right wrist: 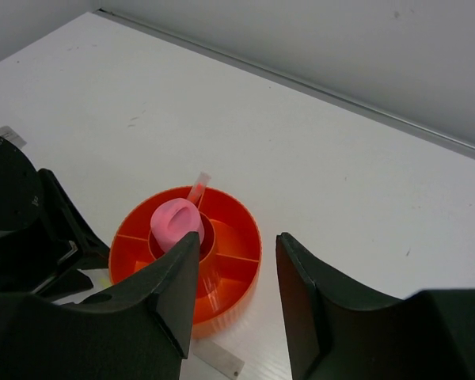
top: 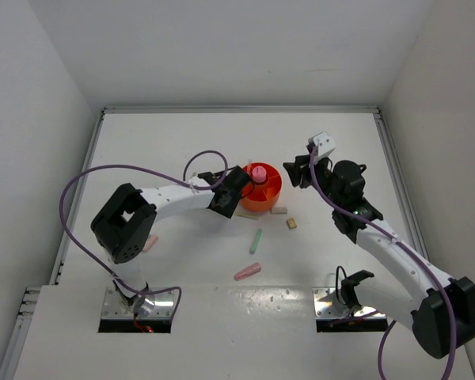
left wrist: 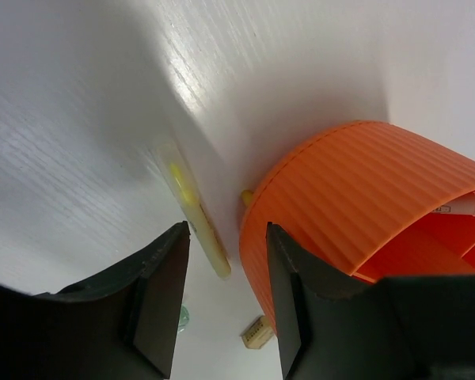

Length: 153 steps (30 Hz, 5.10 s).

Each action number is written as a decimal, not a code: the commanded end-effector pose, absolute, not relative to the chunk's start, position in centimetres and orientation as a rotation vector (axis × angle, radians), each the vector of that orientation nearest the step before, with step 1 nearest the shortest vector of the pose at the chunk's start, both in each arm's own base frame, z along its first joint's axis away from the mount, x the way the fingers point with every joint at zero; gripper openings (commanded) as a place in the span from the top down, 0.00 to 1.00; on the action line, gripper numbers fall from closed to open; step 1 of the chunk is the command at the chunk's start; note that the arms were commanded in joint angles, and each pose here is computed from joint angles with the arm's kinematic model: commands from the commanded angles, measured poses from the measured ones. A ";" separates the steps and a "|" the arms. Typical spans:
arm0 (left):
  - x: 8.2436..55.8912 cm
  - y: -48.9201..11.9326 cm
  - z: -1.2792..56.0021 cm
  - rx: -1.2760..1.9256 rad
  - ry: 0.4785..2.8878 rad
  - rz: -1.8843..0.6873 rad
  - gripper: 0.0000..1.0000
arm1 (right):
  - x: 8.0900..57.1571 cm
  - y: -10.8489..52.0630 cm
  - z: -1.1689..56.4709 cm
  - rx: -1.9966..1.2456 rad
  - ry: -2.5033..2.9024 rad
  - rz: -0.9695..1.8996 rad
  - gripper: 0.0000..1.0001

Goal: Sort the stationery into containers
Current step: Grab a piece of stationery with the left arm, then place the stationery into the container

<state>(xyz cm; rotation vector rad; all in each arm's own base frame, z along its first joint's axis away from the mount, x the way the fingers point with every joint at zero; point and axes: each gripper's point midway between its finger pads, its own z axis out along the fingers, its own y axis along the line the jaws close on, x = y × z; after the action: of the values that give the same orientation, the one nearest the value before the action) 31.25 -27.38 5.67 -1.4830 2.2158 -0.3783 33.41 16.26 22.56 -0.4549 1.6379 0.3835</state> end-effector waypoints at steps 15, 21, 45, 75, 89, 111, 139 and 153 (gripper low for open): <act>29.4 -26.9 3.0 -1.665 2.175 -0.278 0.57 | 33.7 15.4 26.6 -0.393 1.528 0.362 0.56; 29.3 -26.7 1.9 -1.673 2.178 -0.241 0.59 | 33.7 15.4 26.8 -0.391 1.519 0.363 0.56; 30.6 -25.9 0.9 -1.700 2.181 -0.195 0.58 | 33.5 15.3 26.7 -0.384 1.521 0.370 0.56; 28.5 -20.9 3.1 -1.486 2.265 -0.120 1.00 | 33.2 14.7 28.0 -0.349 1.482 0.373 0.56; 36.5 -20.9 22.3 -0.643 1.912 -0.282 1.00 | 33.3 14.8 27.7 -0.350 1.491 0.372 0.60; 45.1 -29.6 24.9 -0.013 1.850 -0.182 1.00 | 33.9 15.0 26.6 -0.355 1.520 0.371 0.61; 42.7 -30.9 16.2 0.021 1.996 -0.242 0.71 | 34.2 13.9 26.9 -0.325 1.516 0.342 0.61; 39.9 -26.0 23.6 -0.330 1.886 -0.311 1.00 | 34.0 13.7 26.7 -0.357 1.527 0.330 0.33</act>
<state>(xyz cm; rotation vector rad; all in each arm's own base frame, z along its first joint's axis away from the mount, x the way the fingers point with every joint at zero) 41.34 -28.68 16.13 -0.0606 2.0266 -0.2201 34.04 13.86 25.00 -0.3447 1.5803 0.3351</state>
